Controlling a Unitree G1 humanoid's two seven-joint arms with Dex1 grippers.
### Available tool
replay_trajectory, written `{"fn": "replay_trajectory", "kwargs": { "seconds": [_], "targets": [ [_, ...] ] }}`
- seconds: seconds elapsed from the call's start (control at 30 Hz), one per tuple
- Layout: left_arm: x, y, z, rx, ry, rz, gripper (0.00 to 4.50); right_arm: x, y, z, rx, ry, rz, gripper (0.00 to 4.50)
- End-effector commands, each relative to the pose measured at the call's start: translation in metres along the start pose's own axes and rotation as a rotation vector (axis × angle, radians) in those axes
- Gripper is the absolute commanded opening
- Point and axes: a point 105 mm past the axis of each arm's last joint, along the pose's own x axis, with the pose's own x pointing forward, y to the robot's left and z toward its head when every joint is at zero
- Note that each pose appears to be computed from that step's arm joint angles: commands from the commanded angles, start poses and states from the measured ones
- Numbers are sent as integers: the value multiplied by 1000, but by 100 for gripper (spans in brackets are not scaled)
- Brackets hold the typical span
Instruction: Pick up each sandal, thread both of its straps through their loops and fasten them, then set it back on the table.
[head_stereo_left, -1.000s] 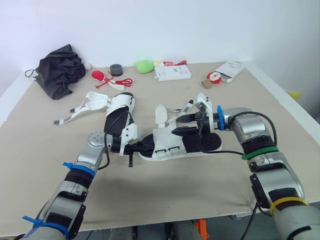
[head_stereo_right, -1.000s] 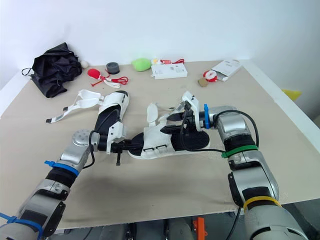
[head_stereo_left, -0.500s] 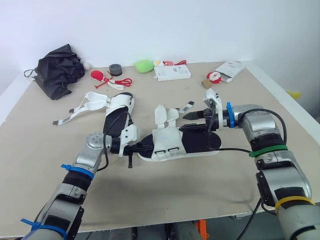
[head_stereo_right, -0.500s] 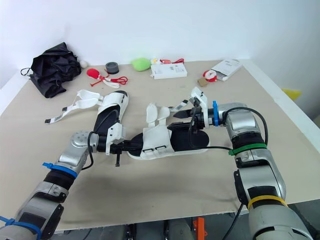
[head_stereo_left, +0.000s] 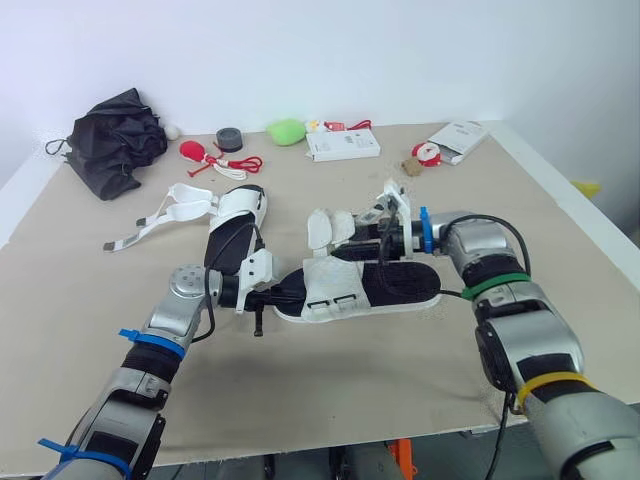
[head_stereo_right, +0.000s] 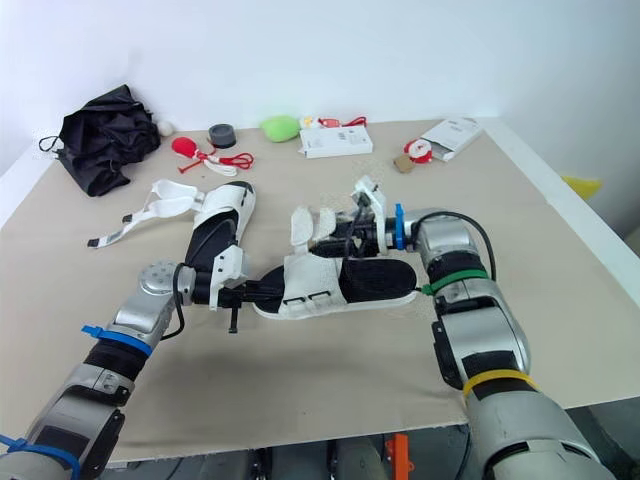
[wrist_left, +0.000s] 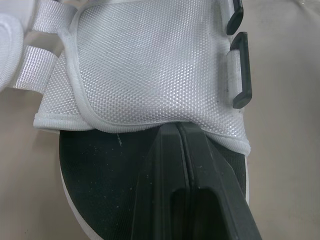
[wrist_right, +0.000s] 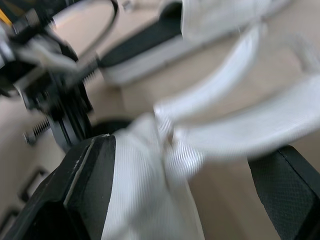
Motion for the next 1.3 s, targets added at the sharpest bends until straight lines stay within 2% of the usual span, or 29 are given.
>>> {"fn": "replay_trajectory", "kwargs": {
  "seconds": [0.03,0.37,0.53,0.97,1.03,1.1,1.17,1.27,1.3],
  "targets": [
    [2,-16,-34,-112,106,-36,0,0,-3,20,15,-87,-26,432],
    [3,-15,-32,-122,99,-25,0,22,-12,41,89,-240,-124,432],
    [5,-15,-31,-122,92,-24,0,20,-19,57,106,-321,-197,432],
    [6,-16,-31,-126,85,-17,0,22,-30,52,133,-328,-297,432],
    [7,-16,-31,-126,82,-16,0,22,-34,51,157,-340,-334,381],
    [7,-17,-31,-125,80,-17,0,19,-37,54,175,-371,-362,271],
    [8,-17,-31,-126,79,-17,0,18,-39,55,184,-381,-382,205],
    [8,-17,-31,-128,77,-17,0,17,-40,58,193,-398,-397,72],
    [8,-17,-31,-128,77,-16,0,17,-40,60,193,-408,-394,59]
  ]
}}
